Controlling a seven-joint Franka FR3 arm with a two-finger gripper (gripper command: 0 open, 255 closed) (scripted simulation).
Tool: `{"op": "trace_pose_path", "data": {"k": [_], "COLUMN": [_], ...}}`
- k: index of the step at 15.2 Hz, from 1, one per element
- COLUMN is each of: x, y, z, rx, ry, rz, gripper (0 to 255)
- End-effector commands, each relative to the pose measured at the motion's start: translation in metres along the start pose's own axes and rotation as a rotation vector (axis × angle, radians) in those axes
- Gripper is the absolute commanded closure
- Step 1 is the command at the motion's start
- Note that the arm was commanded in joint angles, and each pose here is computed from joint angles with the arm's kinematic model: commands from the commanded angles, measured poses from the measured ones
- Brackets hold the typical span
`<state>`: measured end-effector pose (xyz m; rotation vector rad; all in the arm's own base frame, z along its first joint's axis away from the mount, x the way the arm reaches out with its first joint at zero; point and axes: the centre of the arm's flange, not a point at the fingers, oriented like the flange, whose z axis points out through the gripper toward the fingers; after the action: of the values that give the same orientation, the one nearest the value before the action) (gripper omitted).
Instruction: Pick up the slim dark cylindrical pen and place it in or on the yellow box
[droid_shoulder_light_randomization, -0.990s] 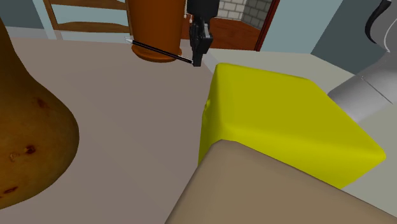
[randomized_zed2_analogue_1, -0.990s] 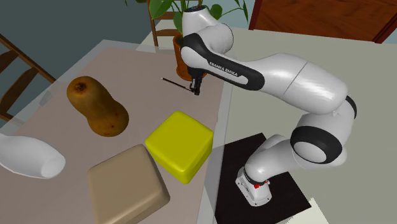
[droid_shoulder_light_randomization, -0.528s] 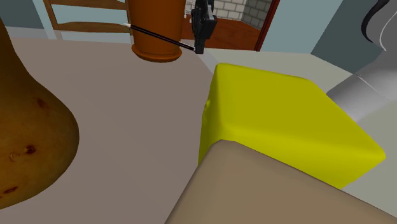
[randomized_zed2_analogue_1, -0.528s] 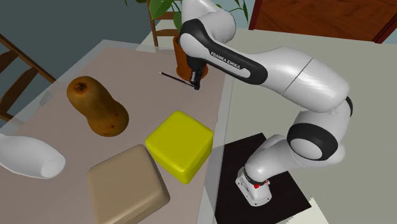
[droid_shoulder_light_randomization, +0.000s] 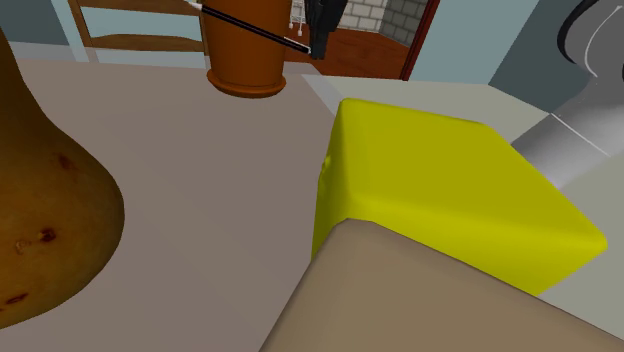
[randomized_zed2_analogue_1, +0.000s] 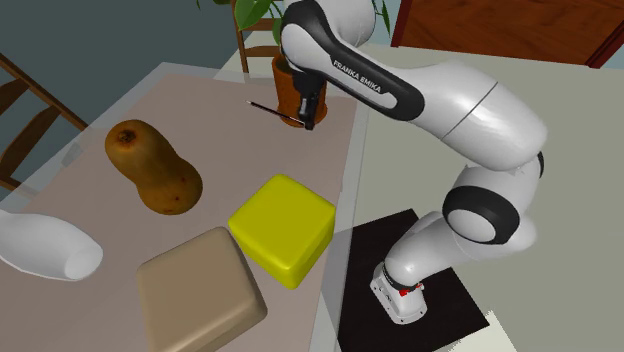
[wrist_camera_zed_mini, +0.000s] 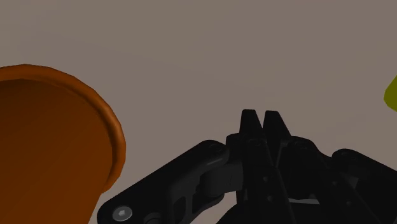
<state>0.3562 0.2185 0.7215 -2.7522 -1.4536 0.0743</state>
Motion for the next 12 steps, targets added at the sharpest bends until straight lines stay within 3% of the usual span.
{"op": "trace_pose_path", "data": {"k": [1, 12], "x": [0.0, -0.002], "y": [-0.001, -0.004], "z": [-0.011, -0.069], "rx": [0.0, 0.0], "ry": [0.0, 0.0], "rz": [0.0, 0.0], "gripper": [255, 255]}}
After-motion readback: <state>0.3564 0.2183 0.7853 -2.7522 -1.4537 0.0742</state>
